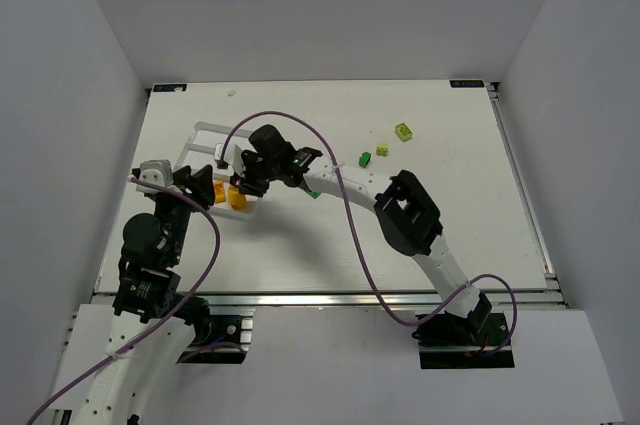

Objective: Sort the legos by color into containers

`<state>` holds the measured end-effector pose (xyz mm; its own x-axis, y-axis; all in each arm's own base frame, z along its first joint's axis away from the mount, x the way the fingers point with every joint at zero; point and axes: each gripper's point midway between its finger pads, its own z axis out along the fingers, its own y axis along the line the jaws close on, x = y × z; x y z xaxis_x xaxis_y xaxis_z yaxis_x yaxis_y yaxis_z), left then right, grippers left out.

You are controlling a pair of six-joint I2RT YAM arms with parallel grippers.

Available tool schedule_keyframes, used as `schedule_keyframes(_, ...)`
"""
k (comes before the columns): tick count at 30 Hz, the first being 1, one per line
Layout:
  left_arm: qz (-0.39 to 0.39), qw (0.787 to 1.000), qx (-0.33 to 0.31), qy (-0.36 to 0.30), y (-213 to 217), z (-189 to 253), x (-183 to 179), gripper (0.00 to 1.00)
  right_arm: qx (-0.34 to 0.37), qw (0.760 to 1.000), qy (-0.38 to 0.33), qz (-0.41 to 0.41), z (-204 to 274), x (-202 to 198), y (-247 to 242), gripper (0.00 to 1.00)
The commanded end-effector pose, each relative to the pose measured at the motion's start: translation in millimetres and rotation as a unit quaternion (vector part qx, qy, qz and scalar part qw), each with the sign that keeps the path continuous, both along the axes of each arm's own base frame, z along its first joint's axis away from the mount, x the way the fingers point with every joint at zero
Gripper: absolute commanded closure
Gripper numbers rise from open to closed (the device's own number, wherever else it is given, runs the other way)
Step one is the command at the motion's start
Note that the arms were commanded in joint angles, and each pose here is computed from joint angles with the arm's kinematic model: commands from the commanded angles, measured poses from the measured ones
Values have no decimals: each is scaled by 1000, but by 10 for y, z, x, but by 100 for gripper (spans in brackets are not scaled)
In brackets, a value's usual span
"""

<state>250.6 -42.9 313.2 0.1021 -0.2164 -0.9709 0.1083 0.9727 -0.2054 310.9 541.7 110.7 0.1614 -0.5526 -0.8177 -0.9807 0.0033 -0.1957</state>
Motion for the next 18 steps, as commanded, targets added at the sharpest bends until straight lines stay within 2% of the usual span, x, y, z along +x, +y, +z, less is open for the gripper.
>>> schedule_keyframes(1, -10, 1000, 6, 0, -38, -3, 25, 42, 41, 999, -9, 6, 103, 69, 190, 82)
schedule_keyframes(5, -15, 1000, 6, 3, -57, -25, 31, 42, 40, 999, -3, 3, 3, 94, 246, 72)
schedule_keyframes(6, -16, 1000, 5, 2, -63, -17, 30, 42, 37, 999, -1, 2, -38, 99, 250, 63)
schedule_keyframes(9, -22, 1000, 7, 4, -87, -31, 39, 41, 39, 999, 2, -4, -11, 112, 245, 46)
schedule_keyframes(13, -45, 999, 7, 5, -174, -37, 47, 36, 47, 999, 1, -11, 131, 122, 175, 32)
schedule_keyframes(17, -72, 997, 4, 8, -279, -53, 62, 24, 59, 998, 19, -21, 322, 48, 60, 29)
schedule_keyframes(18, -78, 997, 3, 14, -308, -93, 83, 22, 72, 997, 18, -26, 506, 53, 20, 29)
